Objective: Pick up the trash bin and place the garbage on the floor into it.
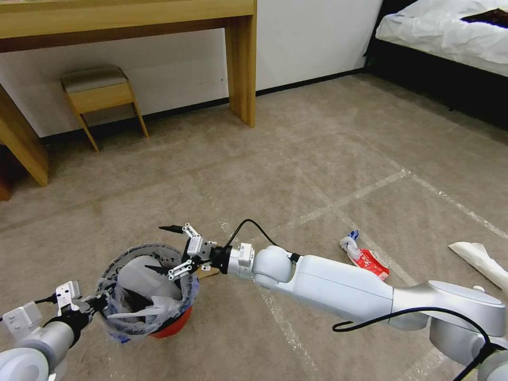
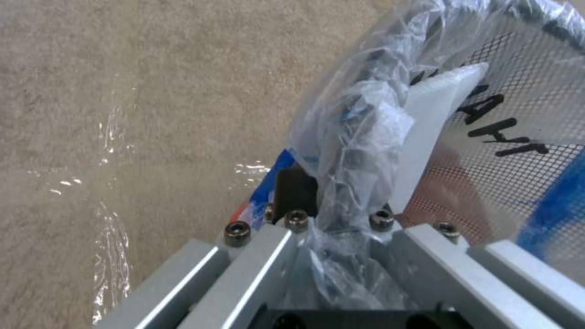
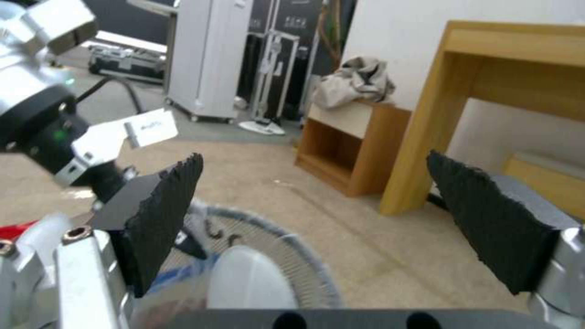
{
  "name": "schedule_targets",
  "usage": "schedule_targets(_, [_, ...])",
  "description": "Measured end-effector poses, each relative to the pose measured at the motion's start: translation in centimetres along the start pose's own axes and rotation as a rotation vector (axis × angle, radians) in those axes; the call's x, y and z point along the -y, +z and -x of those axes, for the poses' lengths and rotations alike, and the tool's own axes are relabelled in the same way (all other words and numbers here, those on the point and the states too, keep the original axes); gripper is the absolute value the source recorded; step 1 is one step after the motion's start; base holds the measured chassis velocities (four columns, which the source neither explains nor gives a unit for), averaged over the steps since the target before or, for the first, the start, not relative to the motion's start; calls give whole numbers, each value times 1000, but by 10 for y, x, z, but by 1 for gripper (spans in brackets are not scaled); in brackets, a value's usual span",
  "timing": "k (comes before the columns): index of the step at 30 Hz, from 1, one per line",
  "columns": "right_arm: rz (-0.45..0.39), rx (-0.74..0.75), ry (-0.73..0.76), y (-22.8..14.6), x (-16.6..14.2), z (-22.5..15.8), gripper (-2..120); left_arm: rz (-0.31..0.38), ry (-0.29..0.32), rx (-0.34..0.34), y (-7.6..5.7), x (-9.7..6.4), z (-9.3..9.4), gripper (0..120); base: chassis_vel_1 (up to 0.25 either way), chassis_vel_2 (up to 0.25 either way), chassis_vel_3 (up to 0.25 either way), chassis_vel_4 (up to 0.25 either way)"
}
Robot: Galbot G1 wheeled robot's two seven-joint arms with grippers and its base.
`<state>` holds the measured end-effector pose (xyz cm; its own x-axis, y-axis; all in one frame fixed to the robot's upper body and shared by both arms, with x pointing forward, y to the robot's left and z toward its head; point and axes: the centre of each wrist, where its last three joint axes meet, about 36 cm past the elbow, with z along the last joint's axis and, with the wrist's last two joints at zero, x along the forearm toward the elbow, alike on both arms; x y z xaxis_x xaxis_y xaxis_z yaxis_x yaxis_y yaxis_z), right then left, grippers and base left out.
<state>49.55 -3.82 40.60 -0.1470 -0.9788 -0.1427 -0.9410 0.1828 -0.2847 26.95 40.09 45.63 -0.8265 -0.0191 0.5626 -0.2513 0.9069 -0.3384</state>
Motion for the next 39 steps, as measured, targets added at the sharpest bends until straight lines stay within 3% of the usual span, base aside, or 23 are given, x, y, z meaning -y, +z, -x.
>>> schedule_targets(7, [-13,35,92,-25,24,-27,95,7,-7,7,-4,-2,-1,1,0,0,0,0])
schedule_targets(26, [20,158,402,-84,53,-118,95,-3,-26,25,-6,-8,-7,1,0,0,0,0])
schedule_targets(31, [-5,234,560,-116,68,-140,94,-4,-55,47,-2,-9,-23,1,0,0,0,0])
schedule_targets(36, [-32,253,674,-131,73,-160,92,-7,-57,58,-1,-7,-28,1,0,0,0,0])
schedule_targets(37, [-47,263,784,-141,72,-180,92,-9,-55,63,0,-5,-30,1,0,0,0,0])
schedule_targets(39, [-53,262,834,-143,69,-192,92,-9,-56,65,1,-5,-31,1,0,0,0,0])
